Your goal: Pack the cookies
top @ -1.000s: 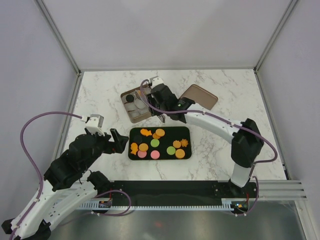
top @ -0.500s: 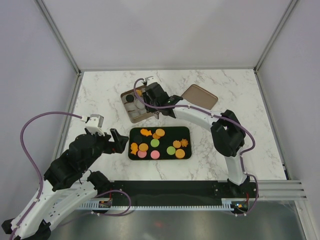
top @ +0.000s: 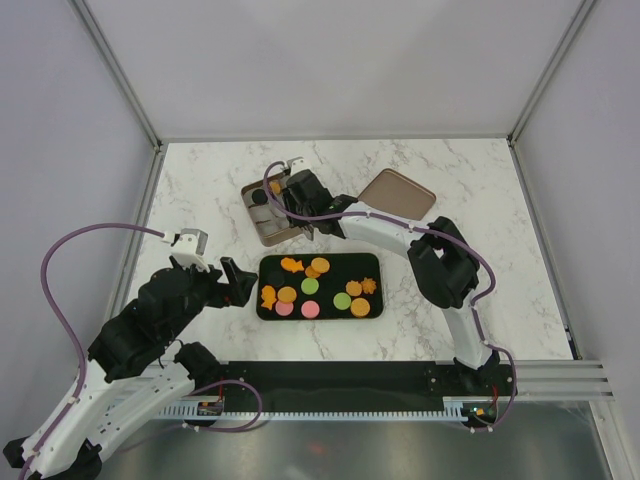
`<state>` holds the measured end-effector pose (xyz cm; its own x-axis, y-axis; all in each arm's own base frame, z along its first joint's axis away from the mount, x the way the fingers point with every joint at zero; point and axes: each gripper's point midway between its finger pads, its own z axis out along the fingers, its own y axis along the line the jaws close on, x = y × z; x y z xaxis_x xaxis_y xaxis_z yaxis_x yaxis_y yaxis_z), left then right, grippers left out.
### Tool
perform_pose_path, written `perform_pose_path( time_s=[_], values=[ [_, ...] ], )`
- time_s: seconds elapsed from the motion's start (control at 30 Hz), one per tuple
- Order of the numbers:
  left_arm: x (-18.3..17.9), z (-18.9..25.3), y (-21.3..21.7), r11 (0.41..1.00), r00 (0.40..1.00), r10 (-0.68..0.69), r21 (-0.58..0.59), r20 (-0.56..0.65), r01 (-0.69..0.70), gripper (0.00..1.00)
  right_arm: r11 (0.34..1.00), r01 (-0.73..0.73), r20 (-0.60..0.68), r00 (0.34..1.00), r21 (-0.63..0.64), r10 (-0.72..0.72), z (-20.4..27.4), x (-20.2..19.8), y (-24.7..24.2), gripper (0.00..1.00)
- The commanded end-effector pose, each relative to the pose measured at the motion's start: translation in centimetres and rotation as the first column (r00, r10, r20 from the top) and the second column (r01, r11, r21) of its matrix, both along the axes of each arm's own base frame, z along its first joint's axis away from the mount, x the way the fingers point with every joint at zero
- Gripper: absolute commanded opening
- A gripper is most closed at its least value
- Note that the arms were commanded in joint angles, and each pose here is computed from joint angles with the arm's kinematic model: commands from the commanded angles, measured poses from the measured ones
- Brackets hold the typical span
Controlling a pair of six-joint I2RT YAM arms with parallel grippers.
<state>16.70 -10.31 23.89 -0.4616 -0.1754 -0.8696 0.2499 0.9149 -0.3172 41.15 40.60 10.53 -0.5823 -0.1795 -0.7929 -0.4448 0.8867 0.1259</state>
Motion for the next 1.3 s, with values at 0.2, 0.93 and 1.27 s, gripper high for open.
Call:
perform_pose_path(
  time_s=[0.2, 0.93, 1.27],
  values=[
    [0.5, 0.6, -0.2, 1.0, 1.0, 0.019, -0.023, 0.018, -0.018, 0.97, 0.995, 0.042, 0.091, 0.995, 0.09, -0.05, 3.5, 1.7, 0.4, 0.34],
    [0.5, 0.5, -0.3, 1.0, 1.0, 0.017, -0.024, 0.015, -0.016, 0.97, 0.996, 0.026, 0.071, 0.997, 0.085, -0.032, 3.0, 1.4, 0.7, 0.46],
    [0.5, 0.6, -0.2, 0.999, 1.0, 0.02, -0.025, 0.017, -0.019, 0.97, 0.996, 0.024, 0.066, 0.997, 0.091, -0.03, 3.1, 1.4, 0.8, 0.5]
  ],
)
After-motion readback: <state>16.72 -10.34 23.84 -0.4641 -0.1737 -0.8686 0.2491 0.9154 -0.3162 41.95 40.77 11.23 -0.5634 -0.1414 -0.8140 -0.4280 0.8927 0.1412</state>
